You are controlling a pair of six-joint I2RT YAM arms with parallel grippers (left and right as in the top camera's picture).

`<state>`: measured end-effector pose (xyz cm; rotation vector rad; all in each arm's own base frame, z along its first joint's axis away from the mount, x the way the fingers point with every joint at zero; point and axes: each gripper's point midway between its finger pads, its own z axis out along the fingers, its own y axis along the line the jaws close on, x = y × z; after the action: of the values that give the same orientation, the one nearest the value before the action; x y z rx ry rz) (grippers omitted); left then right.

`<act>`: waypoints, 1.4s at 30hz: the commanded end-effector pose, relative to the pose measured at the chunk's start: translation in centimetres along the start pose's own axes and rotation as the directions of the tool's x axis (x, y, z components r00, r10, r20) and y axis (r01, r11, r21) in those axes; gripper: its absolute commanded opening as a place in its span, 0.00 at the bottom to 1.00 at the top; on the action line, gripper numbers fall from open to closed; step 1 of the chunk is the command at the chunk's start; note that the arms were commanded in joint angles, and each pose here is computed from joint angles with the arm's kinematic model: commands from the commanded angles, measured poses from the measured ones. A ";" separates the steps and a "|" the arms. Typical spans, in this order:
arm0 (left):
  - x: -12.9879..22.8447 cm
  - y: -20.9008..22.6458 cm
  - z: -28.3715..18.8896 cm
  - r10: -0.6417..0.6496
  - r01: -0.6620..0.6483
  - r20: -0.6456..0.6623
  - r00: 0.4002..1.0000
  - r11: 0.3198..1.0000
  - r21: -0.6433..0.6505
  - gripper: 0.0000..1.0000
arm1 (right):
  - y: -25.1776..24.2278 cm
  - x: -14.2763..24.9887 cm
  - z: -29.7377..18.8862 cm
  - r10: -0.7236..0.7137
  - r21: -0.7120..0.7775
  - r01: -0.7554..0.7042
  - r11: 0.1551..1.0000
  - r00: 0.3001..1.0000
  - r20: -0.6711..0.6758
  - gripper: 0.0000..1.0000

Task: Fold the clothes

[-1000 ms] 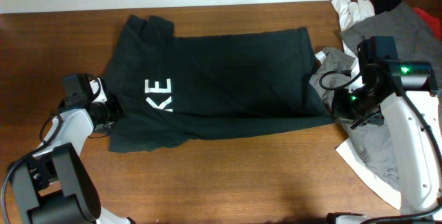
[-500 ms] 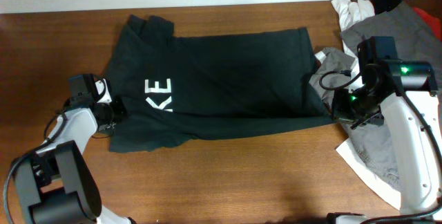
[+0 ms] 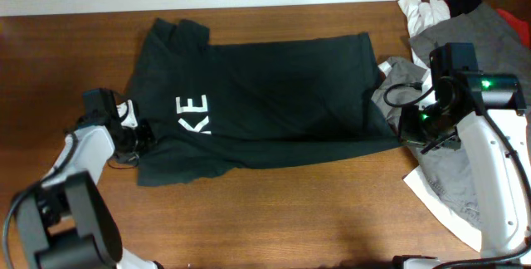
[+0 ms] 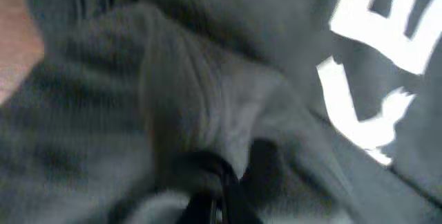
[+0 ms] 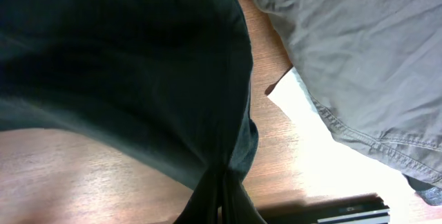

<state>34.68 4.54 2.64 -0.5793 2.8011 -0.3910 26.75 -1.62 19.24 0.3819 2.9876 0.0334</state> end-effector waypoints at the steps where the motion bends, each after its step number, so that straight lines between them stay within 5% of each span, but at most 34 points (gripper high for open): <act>1: -2.7 -1.9 -7.1 0.017 -0.025 0.135 0.991 0.998 0.053 0.00 | -0.4 -0.1 0.1 0.031 0.027 -0.031 0.999 1.000 0.002 0.04; 11: -1.1 2.1 -16.9 -0.132 0.129 0.293 0.947 0.991 0.029 0.00 | -0.9 0.0 0.1 0.046 0.033 -0.046 0.998 0.999 -0.001 0.04; 18: -1.3 2.2 -19.6 -0.154 0.135 0.377 0.913 0.988 0.077 0.00 | -1.3 0.5 -0.1 0.079 0.039 -0.078 0.996 0.997 -0.014 0.04; 26: -4.5 -0.2 -18.3 -0.068 0.024 0.424 0.903 0.994 0.110 0.00 | -0.8 -3.0 1.7 0.033 0.025 -0.034 0.999 0.998 0.051 0.04; 31: -5.5 -2.5 -13.0 0.003 -0.046 0.331 0.944 0.992 0.121 0.00 | -0.5 -4.8 5.8 0.028 0.039 -0.027 0.999 0.999 -0.023 0.04; 42: -8.5 -1.4 -4.7 0.012 -0.048 0.272 0.962 0.991 0.126 0.00 | 0.2 -10.1 11.8 -0.053 0.029 0.052 0.998 0.998 0.042 0.03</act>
<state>40.63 7.81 10.49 -0.5206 2.4803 -0.4403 37.77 -3.32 10.26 0.3135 2.9334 0.0098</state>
